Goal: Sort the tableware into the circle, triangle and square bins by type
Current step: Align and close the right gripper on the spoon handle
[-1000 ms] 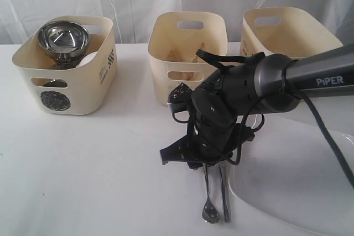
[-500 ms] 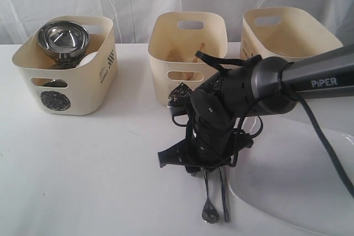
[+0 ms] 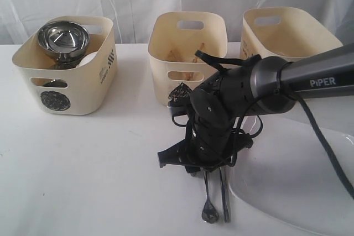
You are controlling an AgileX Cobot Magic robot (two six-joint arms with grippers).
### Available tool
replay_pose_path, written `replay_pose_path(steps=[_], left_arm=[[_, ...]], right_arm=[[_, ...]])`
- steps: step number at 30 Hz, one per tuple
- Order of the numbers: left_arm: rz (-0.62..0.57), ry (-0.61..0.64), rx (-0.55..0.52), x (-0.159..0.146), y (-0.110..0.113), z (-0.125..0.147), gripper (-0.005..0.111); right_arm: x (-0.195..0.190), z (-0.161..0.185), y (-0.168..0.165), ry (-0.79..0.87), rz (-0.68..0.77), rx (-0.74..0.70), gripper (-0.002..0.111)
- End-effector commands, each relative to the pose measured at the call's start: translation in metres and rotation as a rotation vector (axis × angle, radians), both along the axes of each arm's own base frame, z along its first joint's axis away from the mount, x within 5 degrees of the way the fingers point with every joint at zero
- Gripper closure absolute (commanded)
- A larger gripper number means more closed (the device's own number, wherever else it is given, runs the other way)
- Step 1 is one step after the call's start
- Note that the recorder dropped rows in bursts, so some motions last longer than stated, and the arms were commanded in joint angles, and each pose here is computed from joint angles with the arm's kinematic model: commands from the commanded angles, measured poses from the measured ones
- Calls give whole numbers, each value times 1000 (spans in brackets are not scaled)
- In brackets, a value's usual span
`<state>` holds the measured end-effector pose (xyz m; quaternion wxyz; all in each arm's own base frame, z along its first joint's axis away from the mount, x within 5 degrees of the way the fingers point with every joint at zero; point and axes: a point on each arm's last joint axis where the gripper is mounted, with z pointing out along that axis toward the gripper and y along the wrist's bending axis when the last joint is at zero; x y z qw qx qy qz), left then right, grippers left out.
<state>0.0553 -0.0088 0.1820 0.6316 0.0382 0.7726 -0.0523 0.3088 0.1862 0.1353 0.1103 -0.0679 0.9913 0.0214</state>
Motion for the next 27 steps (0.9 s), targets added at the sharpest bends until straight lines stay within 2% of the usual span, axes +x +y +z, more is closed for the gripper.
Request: replay_pose_path(steps=[1, 17, 23, 27], left_arm=[[-4, 4, -6, 0, 0, -2, 70], [-4, 4, -6, 0, 0, -2, 70], [-4, 4, -6, 0, 0, -2, 70], [-4, 4, -6, 0, 0, -2, 70]], right_arm=[[-2, -8, 0, 37, -7, -2, 71], [-10, -8, 12, 101, 155, 101, 87], [-9, -8, 12, 92, 206, 92, 106], [-8, -7, 12, 73, 205, 99, 108]])
